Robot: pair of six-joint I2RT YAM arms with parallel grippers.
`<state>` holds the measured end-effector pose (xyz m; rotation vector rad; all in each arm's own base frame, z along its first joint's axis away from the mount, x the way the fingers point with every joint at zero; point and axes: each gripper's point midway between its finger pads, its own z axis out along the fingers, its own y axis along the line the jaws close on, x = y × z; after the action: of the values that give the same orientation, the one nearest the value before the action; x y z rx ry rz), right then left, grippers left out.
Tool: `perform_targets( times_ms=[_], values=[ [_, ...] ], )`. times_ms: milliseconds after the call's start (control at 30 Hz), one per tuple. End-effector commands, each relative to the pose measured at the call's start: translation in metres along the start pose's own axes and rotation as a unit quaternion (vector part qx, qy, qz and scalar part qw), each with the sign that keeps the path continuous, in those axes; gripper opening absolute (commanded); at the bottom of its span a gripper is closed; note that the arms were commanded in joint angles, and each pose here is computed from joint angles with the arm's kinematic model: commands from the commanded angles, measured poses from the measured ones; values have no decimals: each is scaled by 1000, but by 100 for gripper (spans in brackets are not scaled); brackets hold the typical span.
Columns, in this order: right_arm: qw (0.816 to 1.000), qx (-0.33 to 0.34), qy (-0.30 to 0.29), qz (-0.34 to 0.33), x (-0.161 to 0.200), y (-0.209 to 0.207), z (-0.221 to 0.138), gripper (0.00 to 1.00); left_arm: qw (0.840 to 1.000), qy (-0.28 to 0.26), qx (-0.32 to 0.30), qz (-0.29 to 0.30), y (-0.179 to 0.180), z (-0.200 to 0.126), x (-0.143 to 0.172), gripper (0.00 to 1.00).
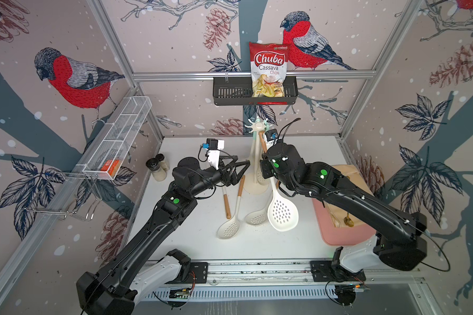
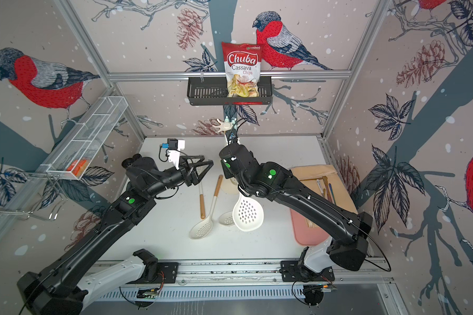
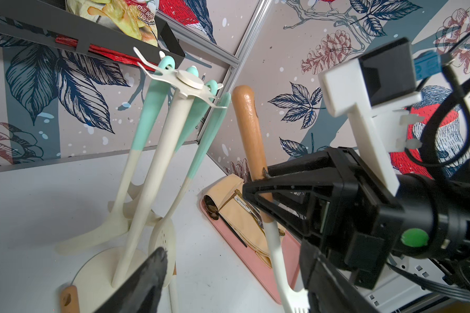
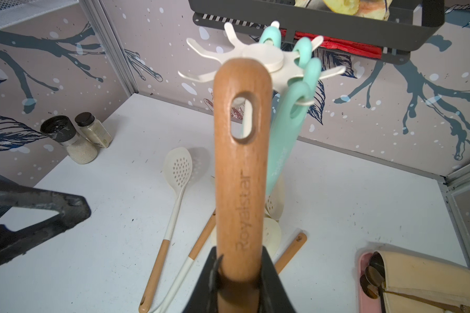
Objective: Hang the skimmer on the kitchen utensil rack
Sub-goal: Hang the skimmer on the rack.
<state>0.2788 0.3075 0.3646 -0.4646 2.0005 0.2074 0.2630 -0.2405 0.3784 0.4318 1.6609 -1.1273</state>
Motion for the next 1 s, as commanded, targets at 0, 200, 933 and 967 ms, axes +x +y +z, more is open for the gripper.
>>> perform_targets(
  times_ms=[0,200,933,967],
  values=[
    [1000,10,2,4,-2,-3,5,0,1000,-17,15,9,-7,-2,-8,78],
    [1000,11,19,6,4,-6,16,0,1000,-17,13,7,-6,-3,-6,78],
    [995,54,81,-10,28,-15,46,0,1000,-21,9,-8,-3,-4,-4,75],
    [995,57,82,-6,29,-17,47,0,1000,-21,8,-8,-3,-4,-4,76]
  ],
)
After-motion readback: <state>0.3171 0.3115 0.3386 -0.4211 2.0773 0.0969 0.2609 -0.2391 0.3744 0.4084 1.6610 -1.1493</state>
